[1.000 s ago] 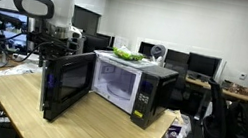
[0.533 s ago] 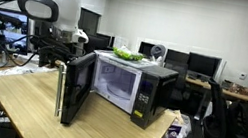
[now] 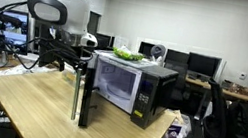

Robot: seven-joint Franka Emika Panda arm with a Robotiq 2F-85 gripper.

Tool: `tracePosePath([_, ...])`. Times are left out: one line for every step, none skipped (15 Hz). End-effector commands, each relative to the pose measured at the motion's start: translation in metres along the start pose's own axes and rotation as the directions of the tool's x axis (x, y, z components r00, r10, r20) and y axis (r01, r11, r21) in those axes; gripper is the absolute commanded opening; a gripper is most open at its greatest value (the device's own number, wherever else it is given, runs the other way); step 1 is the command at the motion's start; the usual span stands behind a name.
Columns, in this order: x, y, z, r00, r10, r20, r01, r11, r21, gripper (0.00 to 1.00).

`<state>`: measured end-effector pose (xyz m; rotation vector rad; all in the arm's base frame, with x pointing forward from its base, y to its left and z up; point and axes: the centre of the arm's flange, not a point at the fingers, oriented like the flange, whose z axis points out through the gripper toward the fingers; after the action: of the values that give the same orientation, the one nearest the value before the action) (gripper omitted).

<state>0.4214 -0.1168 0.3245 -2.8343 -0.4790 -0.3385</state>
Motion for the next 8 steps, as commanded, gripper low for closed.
tracePosePath([0.008,0.020,0.000,0.997,0.071,-0.005,-0.071,0.997,-0.006,1.00])
tracePosePath([0.009,0.025,-0.001,0.996,0.084,-0.010,-0.084,0.996,-0.009,1.00])
tracePosePath([0.012,0.032,-0.002,0.995,0.101,-0.019,-0.101,0.995,-0.009,1.00])
tracePosePath([0.014,0.040,-0.005,0.992,0.124,-0.030,-0.124,0.992,-0.013,1.00])
tracePosePath([0.016,0.048,-0.009,0.989,0.145,-0.041,-0.146,0.989,-0.016,1.00])
tracePosePath([0.017,0.057,-0.013,0.985,0.164,-0.052,-0.165,0.986,-0.017,1.00])
tracePosePath([0.018,0.064,-0.016,0.981,0.184,-0.065,-0.185,0.982,-0.018,1.00])
tracePosePath([0.020,0.072,-0.020,0.975,0.205,-0.082,-0.207,0.978,-0.018,1.00])
